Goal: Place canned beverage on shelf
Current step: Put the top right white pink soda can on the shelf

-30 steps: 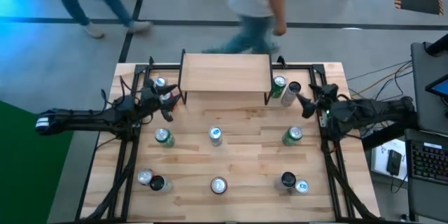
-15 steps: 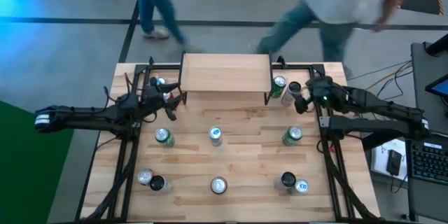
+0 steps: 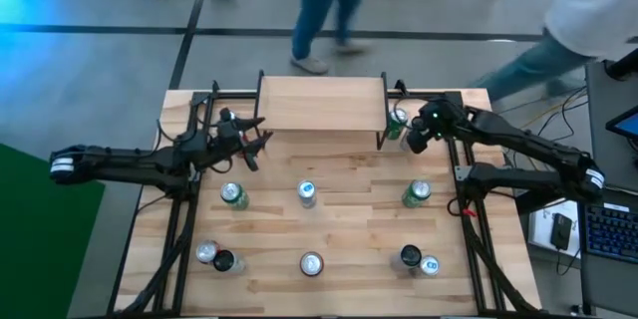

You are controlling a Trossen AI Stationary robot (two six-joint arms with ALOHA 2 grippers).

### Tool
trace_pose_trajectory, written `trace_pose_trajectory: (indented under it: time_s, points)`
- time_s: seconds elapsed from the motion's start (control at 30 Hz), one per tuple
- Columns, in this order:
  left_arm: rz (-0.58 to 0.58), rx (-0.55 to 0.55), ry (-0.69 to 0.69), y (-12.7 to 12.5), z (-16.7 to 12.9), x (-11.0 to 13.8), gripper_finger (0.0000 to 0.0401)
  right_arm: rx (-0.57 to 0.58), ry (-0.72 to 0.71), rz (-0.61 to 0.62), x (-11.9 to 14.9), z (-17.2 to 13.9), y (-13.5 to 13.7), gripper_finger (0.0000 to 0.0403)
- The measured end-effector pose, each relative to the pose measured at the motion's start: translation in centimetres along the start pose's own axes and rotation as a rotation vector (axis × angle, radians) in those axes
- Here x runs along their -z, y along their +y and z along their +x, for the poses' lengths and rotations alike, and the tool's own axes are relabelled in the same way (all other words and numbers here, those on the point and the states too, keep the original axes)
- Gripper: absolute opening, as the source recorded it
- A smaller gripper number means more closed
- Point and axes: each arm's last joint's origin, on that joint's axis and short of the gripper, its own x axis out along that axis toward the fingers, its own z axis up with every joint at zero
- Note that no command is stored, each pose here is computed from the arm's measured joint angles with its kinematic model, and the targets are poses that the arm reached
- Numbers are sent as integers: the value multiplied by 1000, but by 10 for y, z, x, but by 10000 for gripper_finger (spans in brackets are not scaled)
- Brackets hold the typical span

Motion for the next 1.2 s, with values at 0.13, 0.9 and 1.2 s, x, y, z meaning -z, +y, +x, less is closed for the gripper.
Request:
trace_pose_trajectory:
  time_s: [0.13,0.9,1.2]
  points:
    - [11,1,28,-1,3,1,215,-3,-15,-15,-2,1,1,367]
    - [10,1,40,-2,4,2,215,-40,-15,-35,-3,-11,-1,251]
    - [12,1,41,-2,4,2,215,-54,-6,-51,-13,-33,-3,251]
